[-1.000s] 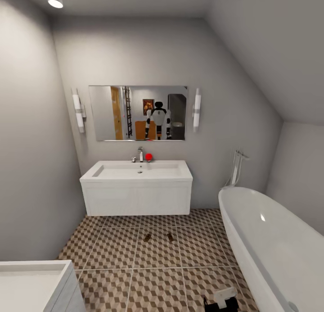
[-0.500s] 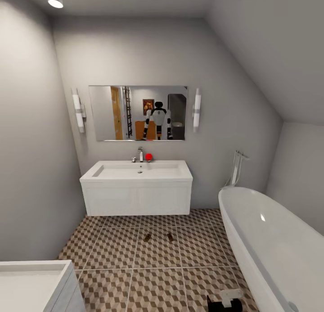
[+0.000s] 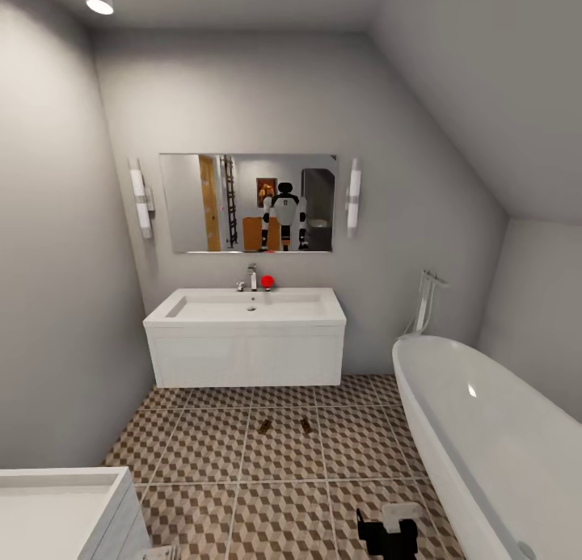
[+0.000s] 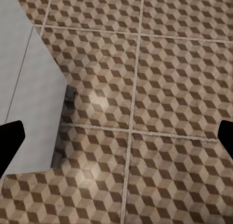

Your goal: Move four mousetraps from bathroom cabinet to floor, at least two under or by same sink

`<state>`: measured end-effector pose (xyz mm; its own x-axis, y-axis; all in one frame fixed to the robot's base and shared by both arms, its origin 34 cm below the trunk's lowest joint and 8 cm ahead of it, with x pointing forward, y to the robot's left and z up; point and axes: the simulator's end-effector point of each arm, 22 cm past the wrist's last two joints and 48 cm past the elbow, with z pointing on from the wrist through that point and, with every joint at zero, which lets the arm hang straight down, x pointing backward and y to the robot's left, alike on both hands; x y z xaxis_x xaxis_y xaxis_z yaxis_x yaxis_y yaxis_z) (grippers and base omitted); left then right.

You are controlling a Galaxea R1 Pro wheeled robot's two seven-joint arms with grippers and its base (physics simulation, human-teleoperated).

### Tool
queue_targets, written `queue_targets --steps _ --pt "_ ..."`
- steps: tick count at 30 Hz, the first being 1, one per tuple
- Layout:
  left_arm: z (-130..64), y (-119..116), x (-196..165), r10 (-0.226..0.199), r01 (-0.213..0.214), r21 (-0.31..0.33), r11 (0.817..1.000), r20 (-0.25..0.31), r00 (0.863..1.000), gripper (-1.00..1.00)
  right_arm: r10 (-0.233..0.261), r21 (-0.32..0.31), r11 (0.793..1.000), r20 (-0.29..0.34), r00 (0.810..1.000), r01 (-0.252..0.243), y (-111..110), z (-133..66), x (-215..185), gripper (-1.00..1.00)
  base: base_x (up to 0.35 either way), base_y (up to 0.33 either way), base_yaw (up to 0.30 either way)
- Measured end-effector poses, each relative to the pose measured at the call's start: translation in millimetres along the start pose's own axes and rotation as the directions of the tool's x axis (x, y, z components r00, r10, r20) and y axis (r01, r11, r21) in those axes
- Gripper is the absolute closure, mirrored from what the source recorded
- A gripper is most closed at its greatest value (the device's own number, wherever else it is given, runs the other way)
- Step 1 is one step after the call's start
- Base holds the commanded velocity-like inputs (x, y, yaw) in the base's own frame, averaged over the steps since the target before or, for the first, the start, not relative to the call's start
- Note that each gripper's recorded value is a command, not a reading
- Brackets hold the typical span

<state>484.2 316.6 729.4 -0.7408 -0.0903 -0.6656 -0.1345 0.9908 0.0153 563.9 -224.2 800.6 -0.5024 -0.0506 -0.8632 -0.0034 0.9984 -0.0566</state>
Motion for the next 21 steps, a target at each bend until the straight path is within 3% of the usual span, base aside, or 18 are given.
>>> queue_targets --steps 21 --pt "-2.3 9 16 0.005 -0.006 -0.019 1.0 -0.035 0.999 -1.0 -0.002 0.001 1.0 -0.008 1.0 0.002 0 -0.9 4 -1.0 0.0 0.0 0.0"
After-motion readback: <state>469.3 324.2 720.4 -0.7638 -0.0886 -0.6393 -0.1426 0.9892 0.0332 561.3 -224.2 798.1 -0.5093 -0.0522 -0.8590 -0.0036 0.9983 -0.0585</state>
